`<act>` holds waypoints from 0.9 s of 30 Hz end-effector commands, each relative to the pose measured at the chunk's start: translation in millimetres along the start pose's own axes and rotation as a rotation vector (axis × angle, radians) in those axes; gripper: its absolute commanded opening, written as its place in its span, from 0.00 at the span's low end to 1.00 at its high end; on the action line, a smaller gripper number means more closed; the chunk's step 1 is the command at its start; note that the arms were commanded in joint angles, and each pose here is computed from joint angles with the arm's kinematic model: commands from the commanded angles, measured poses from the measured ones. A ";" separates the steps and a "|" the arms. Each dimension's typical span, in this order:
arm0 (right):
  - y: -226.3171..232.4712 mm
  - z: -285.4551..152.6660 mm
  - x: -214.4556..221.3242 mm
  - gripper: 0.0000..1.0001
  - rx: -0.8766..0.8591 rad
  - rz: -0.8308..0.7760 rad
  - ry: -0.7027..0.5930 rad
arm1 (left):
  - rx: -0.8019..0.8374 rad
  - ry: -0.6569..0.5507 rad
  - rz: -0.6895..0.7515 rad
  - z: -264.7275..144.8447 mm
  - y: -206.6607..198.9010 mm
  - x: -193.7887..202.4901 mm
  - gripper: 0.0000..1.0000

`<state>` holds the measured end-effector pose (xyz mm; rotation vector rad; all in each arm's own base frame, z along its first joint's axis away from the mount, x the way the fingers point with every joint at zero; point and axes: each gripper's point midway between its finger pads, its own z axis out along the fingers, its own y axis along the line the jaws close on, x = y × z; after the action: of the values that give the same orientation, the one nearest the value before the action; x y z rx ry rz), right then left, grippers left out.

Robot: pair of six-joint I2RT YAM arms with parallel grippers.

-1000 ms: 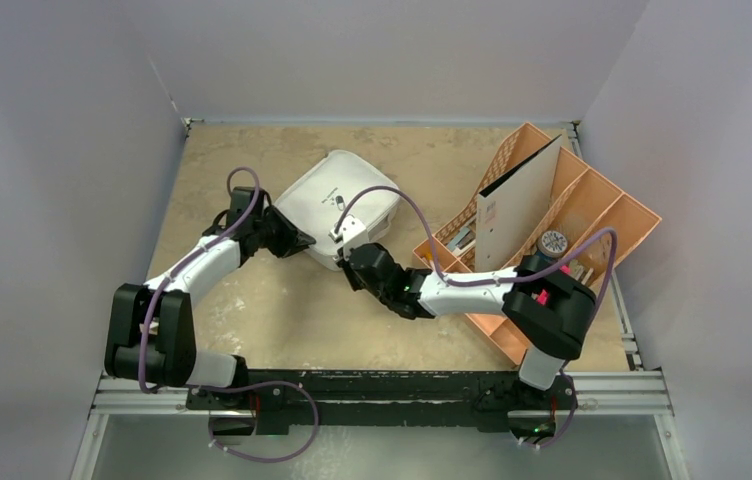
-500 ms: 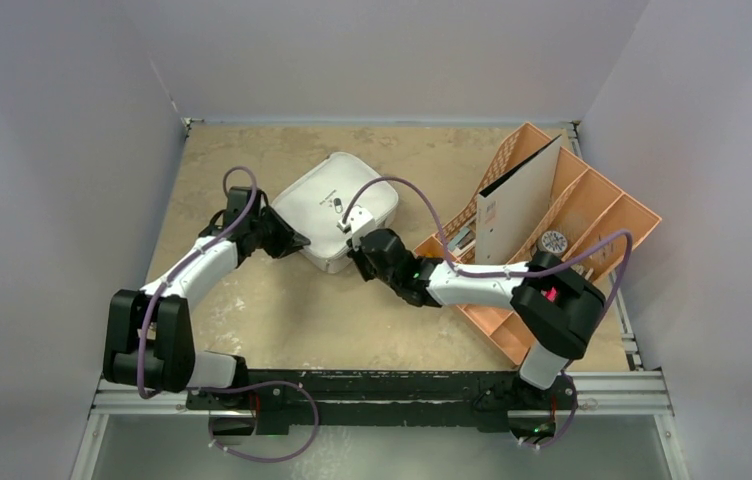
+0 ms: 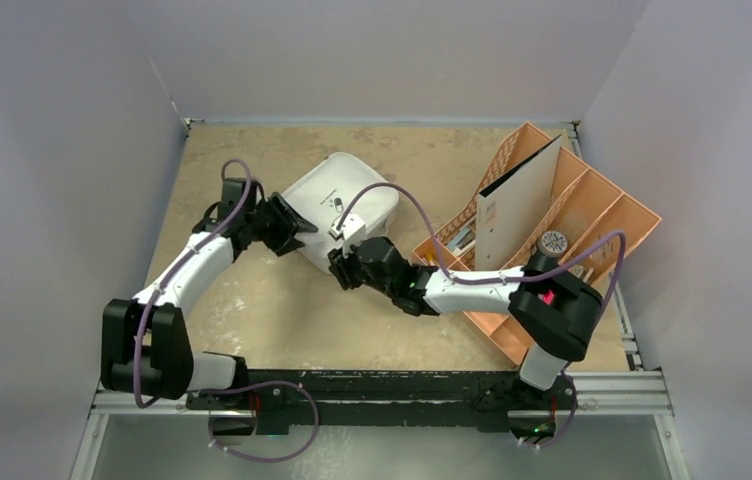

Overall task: Organize the medicine kit
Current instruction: Zip the medicine box at the center of the board.

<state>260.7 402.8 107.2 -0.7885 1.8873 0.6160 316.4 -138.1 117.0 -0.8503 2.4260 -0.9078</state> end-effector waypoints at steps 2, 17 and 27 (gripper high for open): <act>3.8 1.6 -21.6 0.49 0.113 0.099 -0.145 | 0.092 -0.063 0.151 -33.2 -49.7 -22.3 0.50; -4.9 14.6 -2.6 0.64 0.360 0.133 -0.174 | -0.013 -0.127 0.312 -48.7 -40.0 -47.4 0.53; 8.1 37.5 -26.7 0.55 0.313 0.085 -0.255 | 0.009 -0.051 0.249 -33.5 -18.7 -39.1 0.53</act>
<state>273.2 422.1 78.3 -0.4841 1.8396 0.3804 338.8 -102.1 165.7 -0.5831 2.4044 -0.7384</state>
